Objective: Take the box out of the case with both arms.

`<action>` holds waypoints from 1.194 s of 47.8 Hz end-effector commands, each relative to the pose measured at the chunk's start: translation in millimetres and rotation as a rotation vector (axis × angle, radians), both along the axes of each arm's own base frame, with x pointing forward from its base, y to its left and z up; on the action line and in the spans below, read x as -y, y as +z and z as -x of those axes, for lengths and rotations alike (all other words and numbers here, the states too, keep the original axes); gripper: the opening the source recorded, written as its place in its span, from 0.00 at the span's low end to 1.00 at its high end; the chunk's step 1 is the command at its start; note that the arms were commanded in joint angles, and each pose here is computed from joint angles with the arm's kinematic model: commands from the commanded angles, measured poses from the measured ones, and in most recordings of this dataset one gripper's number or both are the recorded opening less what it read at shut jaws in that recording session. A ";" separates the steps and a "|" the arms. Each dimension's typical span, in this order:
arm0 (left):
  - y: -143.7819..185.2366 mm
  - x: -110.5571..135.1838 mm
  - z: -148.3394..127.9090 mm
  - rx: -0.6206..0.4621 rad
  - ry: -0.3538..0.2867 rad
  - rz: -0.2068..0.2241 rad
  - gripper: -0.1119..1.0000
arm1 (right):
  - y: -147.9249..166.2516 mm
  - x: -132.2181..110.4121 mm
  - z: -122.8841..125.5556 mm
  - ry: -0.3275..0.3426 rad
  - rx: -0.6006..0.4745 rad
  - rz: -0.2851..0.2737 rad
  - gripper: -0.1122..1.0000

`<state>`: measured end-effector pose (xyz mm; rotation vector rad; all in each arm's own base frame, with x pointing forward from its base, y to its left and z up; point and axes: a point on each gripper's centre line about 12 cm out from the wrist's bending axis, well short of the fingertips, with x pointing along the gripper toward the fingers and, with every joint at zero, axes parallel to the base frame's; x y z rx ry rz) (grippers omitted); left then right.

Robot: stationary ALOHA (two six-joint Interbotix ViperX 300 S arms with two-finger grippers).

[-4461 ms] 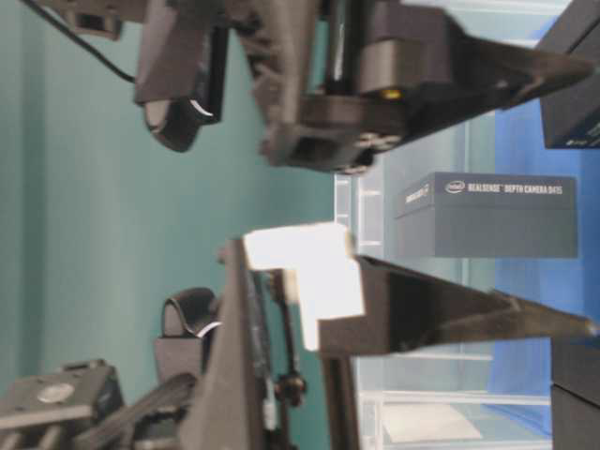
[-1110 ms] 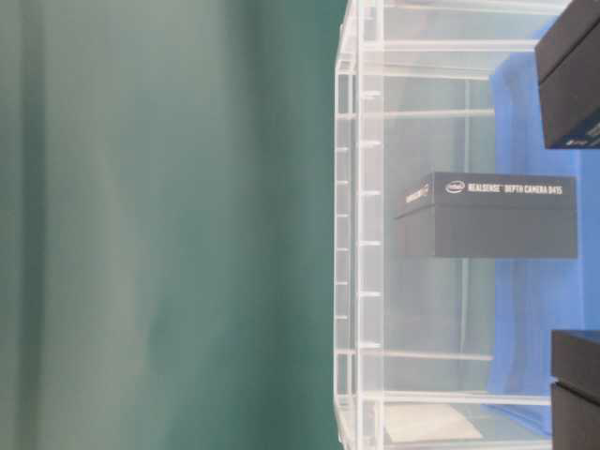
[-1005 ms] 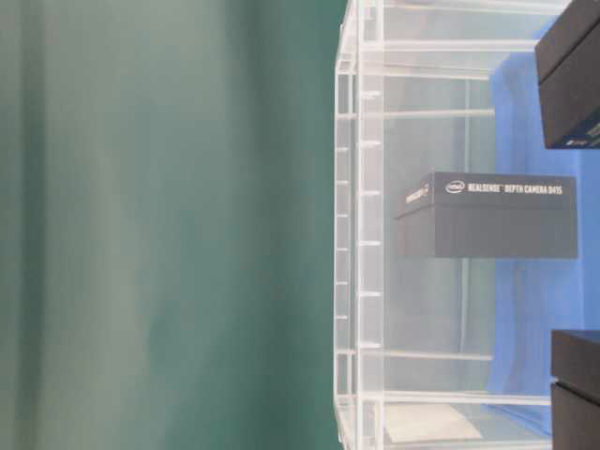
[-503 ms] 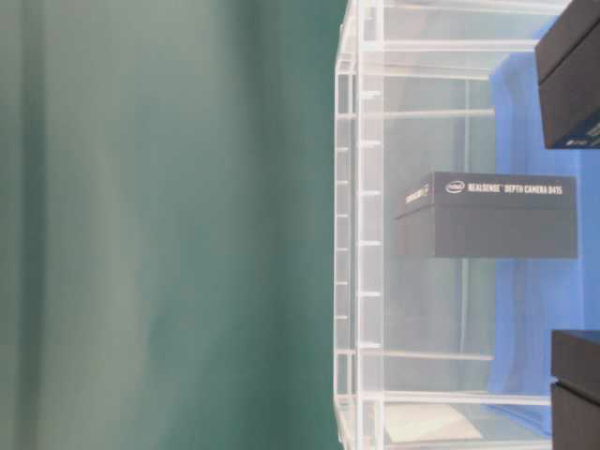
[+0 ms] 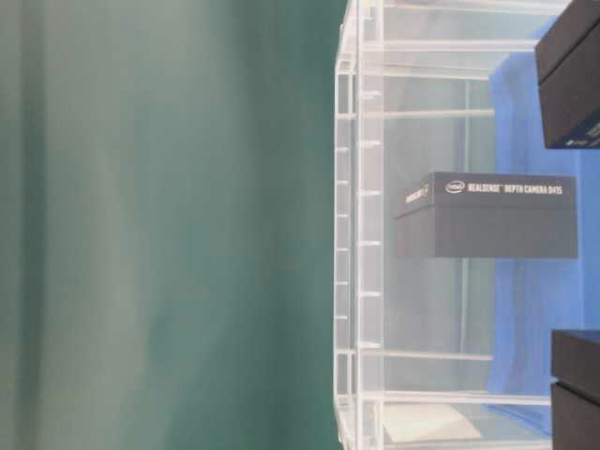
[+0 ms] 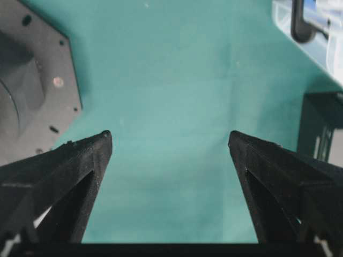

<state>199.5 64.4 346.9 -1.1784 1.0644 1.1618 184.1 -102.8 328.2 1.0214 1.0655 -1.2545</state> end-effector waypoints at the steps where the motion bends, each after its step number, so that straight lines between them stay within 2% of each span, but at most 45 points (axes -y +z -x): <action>1: 7.3 -9.5 -1.5 0.020 0.010 -0.012 0.88 | 6.4 12.7 0.1 -0.018 0.026 0.015 0.95; 11: 7.3 -18.6 -8.4 0.006 -0.005 -0.015 0.88 | 5.1 23.4 0.6 -0.009 0.006 0.013 0.95; 57: 4.6 -21.0 -14.4 0.025 -0.001 -0.019 0.88 | 3.8 20.6 1.3 -0.011 0.010 -0.006 0.95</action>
